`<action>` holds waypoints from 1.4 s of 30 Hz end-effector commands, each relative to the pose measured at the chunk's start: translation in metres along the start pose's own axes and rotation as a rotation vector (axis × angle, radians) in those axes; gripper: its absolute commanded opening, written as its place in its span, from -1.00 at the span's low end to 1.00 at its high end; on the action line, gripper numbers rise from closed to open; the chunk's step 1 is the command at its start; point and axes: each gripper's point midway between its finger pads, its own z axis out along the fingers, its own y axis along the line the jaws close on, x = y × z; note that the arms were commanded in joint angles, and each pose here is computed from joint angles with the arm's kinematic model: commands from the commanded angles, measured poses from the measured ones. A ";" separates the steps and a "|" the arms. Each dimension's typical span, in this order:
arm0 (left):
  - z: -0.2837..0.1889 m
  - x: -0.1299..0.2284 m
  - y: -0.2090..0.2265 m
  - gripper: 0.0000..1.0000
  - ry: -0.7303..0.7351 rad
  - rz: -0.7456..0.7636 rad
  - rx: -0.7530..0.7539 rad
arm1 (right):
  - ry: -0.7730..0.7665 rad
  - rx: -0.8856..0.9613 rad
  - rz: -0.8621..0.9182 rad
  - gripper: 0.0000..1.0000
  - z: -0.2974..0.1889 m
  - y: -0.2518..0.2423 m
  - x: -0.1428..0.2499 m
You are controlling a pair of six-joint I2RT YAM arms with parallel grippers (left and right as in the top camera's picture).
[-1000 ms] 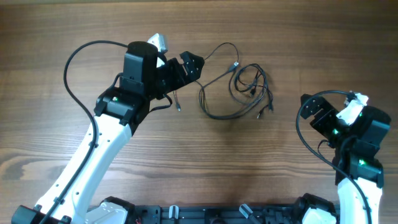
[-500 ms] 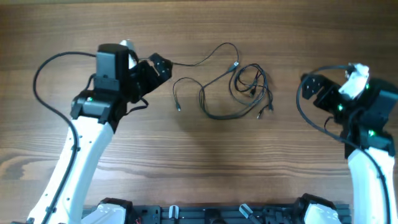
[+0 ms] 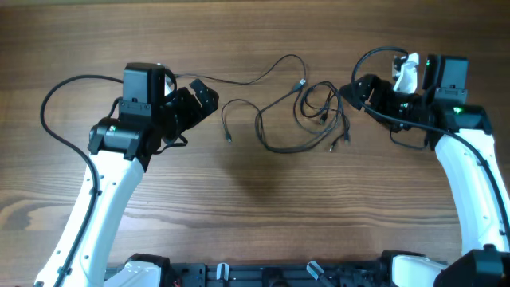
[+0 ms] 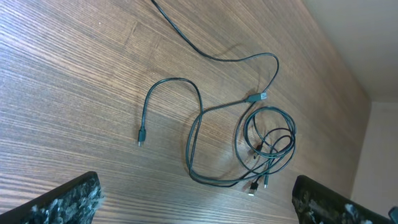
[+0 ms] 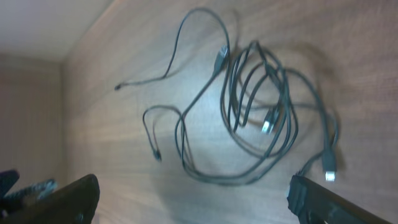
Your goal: Untangle cables
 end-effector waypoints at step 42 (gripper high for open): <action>-0.004 0.009 0.011 1.00 0.030 -0.004 -0.045 | 0.034 0.164 0.055 0.20 0.127 -0.021 -0.010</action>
